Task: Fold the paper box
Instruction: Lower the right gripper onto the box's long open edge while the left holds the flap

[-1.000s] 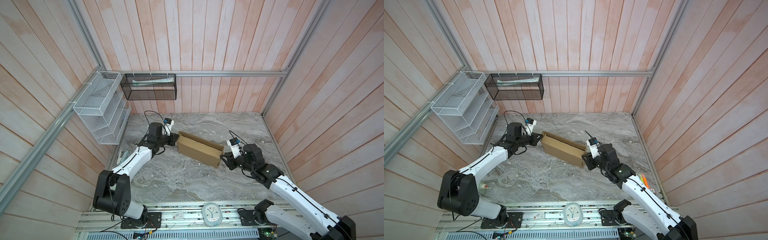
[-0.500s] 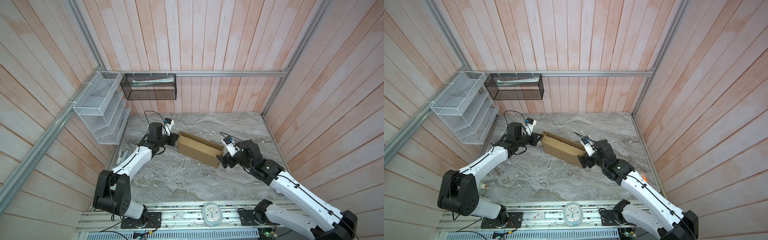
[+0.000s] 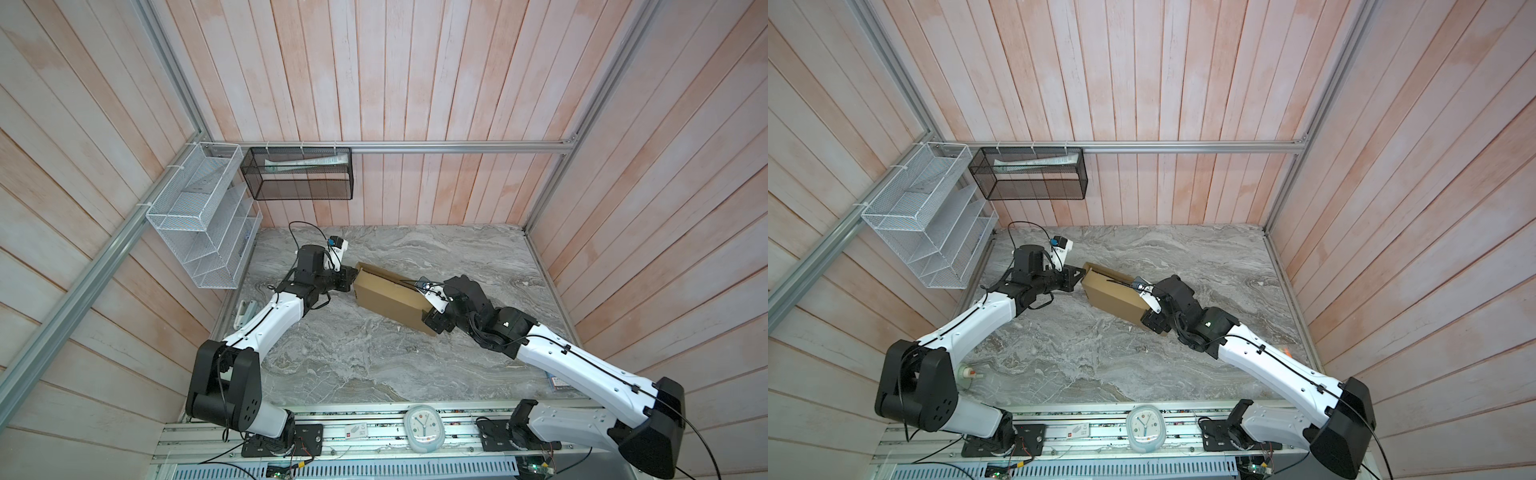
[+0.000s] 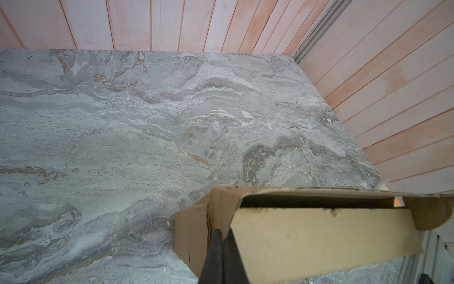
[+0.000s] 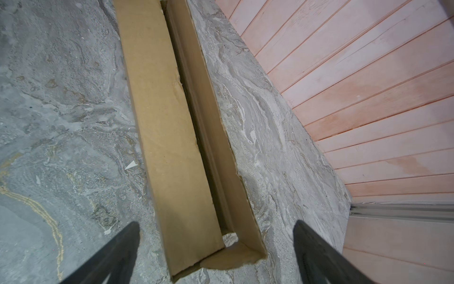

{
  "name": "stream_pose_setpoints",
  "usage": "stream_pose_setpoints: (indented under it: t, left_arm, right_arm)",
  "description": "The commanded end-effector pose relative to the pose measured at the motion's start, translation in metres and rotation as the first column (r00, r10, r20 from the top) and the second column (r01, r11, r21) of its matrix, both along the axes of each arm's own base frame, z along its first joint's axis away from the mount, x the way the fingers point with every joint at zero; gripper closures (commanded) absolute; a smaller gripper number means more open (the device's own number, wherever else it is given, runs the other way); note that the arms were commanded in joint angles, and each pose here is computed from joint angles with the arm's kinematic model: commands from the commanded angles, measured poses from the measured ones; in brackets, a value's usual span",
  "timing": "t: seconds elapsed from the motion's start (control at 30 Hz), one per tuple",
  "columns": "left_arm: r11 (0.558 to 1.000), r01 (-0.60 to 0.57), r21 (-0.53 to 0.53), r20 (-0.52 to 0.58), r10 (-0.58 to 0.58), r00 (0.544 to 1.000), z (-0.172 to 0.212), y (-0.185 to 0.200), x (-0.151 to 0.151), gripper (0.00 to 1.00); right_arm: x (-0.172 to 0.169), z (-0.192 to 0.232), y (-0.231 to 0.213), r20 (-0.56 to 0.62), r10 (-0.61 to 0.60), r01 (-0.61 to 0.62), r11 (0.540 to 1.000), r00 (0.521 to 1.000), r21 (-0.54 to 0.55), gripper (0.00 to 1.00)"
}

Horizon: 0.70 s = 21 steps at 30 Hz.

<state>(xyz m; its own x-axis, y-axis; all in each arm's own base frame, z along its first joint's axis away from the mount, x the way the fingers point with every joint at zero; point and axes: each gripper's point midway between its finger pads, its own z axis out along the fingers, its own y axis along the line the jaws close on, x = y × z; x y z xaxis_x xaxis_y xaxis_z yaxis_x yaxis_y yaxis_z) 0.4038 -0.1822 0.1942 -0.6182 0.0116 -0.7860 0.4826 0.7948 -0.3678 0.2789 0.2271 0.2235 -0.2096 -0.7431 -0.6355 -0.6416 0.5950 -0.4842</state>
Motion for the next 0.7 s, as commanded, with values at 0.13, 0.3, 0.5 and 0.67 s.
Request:
stream_pose_setpoints:
  t: [0.13,0.3,0.5,0.67]
  left_arm:
    - [1.0,-0.003,0.016,-0.043,0.004,0.999,-0.015,0.001,-0.007,1.0]
    - [1.0,-0.003,0.016,-0.042,0.003,0.999,-0.015,0.001,-0.007,1.0]
    - [1.0,-0.003,0.016,-0.043,0.004,0.999,-0.015,0.002,-0.008,1.0]
    - [1.0,-0.003,0.016,-0.041,0.003,0.999,-0.015,0.001,-0.008,1.0]
  right_arm:
    - [0.006,0.0,0.008,0.018,0.029,-0.027,0.996,0.999,-0.083,0.02]
    - [0.008,-0.008,0.016,-0.002,0.054,-0.054,0.993,0.999,-0.103,0.02]
    - [0.012,-0.017,0.021,-0.012,0.065,-0.066,0.991,0.998,-0.12,0.02]
    - [0.014,-0.021,0.023,-0.009,0.065,-0.065,0.99,0.998,-0.126,0.02]
